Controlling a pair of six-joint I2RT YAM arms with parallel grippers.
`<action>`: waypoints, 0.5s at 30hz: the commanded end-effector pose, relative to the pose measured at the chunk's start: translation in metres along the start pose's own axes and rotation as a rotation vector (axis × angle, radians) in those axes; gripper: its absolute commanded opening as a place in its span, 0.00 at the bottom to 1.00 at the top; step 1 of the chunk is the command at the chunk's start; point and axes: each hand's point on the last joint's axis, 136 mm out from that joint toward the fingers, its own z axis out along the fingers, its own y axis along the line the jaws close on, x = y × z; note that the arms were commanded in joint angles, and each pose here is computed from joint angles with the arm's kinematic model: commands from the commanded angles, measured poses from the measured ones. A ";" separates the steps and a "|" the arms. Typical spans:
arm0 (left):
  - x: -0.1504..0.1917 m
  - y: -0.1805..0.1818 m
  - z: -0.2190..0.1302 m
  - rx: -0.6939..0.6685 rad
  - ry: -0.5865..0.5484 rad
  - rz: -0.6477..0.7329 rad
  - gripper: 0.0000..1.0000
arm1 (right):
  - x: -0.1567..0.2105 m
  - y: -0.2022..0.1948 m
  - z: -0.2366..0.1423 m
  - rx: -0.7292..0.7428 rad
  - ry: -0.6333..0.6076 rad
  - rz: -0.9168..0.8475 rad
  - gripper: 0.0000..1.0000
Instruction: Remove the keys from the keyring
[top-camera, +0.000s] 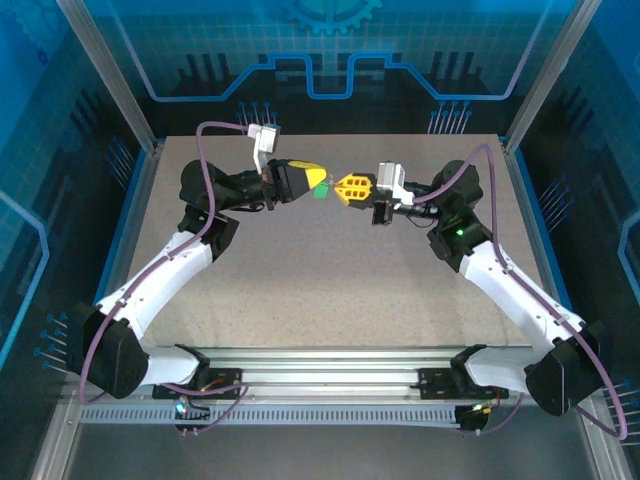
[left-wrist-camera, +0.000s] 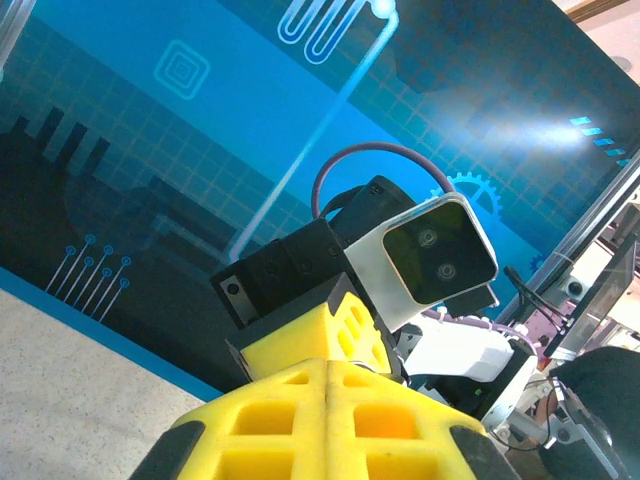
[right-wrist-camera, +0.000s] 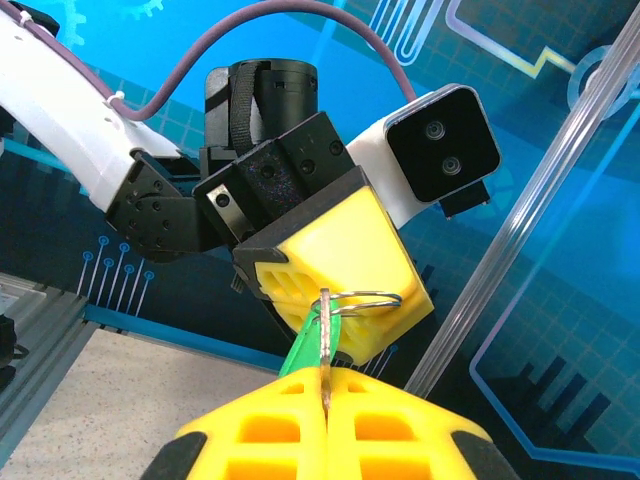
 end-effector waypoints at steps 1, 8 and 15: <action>0.000 -0.014 -0.001 0.025 -0.012 0.026 0.00 | -0.015 0.000 -0.001 0.012 -0.018 -0.040 0.00; 0.003 -0.011 -0.005 0.007 -0.016 0.038 0.39 | -0.015 -0.002 -0.004 0.002 -0.013 -0.013 0.00; 0.005 -0.004 -0.012 -0.040 -0.005 0.046 0.48 | -0.015 -0.004 -0.006 -0.024 -0.008 0.022 0.00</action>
